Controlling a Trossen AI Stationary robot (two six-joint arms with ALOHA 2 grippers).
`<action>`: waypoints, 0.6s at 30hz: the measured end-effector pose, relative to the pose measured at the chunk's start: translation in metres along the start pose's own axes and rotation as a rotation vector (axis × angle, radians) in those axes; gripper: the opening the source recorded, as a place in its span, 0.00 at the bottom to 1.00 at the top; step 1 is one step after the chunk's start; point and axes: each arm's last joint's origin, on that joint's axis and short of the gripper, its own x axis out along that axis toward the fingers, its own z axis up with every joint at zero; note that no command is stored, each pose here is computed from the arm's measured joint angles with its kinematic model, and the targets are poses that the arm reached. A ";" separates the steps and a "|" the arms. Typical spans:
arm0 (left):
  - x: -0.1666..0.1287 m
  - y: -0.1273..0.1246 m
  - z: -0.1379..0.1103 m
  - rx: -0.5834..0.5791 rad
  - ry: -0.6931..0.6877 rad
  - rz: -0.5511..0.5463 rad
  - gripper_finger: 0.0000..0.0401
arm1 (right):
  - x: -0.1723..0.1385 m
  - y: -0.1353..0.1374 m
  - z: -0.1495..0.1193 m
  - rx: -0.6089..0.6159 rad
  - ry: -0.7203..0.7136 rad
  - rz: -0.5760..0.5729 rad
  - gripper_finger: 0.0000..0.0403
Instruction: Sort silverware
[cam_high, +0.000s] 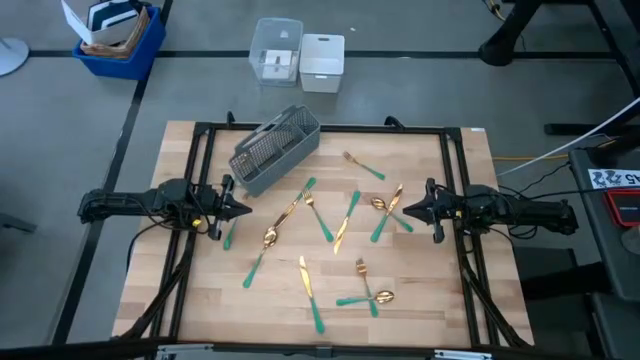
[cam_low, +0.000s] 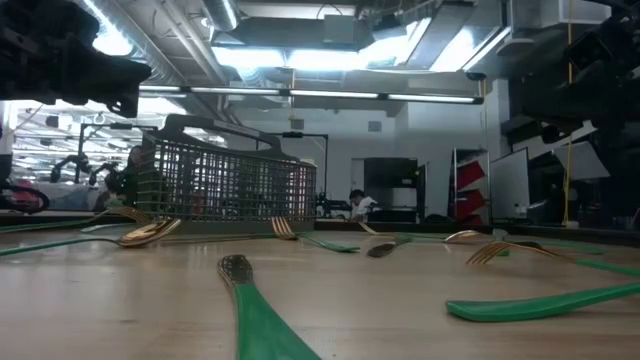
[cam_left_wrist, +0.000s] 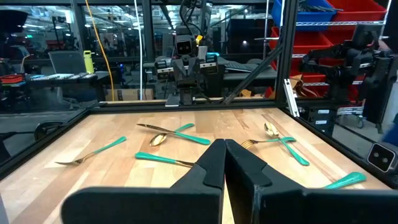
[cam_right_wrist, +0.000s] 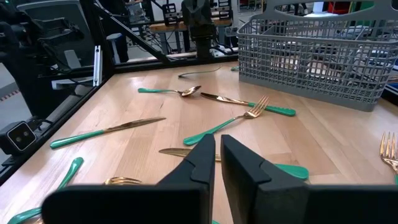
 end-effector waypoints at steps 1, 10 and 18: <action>0.000 0.000 0.000 0.000 0.000 0.000 0.00 | 0.000 0.000 0.000 0.000 0.000 0.000 0.08; 0.000 0.001 0.000 -0.003 0.002 0.022 0.00 | 0.000 0.000 0.000 0.000 0.000 0.000 0.08; 0.000 0.002 -0.001 -0.048 0.005 0.051 0.00 | 0.000 -0.002 0.000 -0.002 -0.005 -0.067 0.08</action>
